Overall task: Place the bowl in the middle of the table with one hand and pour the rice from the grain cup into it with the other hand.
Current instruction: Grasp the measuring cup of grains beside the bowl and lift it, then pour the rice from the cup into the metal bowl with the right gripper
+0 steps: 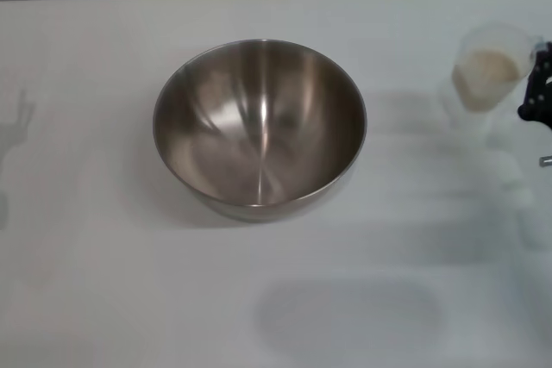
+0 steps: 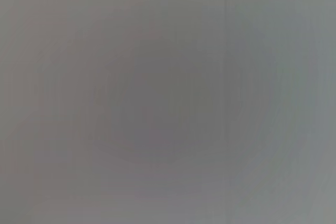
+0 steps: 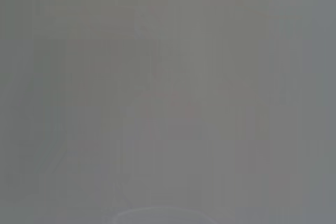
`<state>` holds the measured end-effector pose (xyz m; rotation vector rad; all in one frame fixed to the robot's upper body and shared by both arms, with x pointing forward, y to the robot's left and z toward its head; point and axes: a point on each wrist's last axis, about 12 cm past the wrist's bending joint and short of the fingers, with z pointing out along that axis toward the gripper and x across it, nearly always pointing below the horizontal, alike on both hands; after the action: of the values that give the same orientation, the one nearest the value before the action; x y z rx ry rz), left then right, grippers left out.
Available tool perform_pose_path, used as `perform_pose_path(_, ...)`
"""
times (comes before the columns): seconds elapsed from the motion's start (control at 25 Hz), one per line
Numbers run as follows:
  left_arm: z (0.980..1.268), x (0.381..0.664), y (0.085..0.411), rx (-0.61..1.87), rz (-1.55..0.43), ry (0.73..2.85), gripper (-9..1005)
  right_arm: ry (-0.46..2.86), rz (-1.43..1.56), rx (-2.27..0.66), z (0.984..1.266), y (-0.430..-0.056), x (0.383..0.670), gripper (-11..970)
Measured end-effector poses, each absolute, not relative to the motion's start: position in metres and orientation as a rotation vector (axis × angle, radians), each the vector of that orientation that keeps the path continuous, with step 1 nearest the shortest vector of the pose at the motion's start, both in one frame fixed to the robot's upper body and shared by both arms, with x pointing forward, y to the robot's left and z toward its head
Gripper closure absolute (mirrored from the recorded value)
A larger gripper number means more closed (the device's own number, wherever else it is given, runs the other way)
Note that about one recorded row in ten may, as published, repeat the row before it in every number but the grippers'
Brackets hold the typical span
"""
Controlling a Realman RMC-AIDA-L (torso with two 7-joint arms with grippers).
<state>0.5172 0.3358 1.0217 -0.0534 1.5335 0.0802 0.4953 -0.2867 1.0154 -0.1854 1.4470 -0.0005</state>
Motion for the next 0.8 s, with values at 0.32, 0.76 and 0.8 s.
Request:
perform_pose_path(0.32, 1.018, 0.512, 0.336, -0.051, 0.080, 1.548, 186, 1.236, -0.037, -0.346, 1.041, -0.259, 0.506, 954)
perform_pose_path(0.76, 1.014, 0.507, 0.332, -0.032, 0.068, 1.564, 186, 0.954, -0.242, -0.785, 1.056, -0.197, 0.509, 954)
perform_pose_path(0.8, 1.014, 0.507, 0.332, -0.030, 0.067, 1.564, 186, 0.934, -0.270, -0.810, 1.056, -0.193, 0.507, 954)
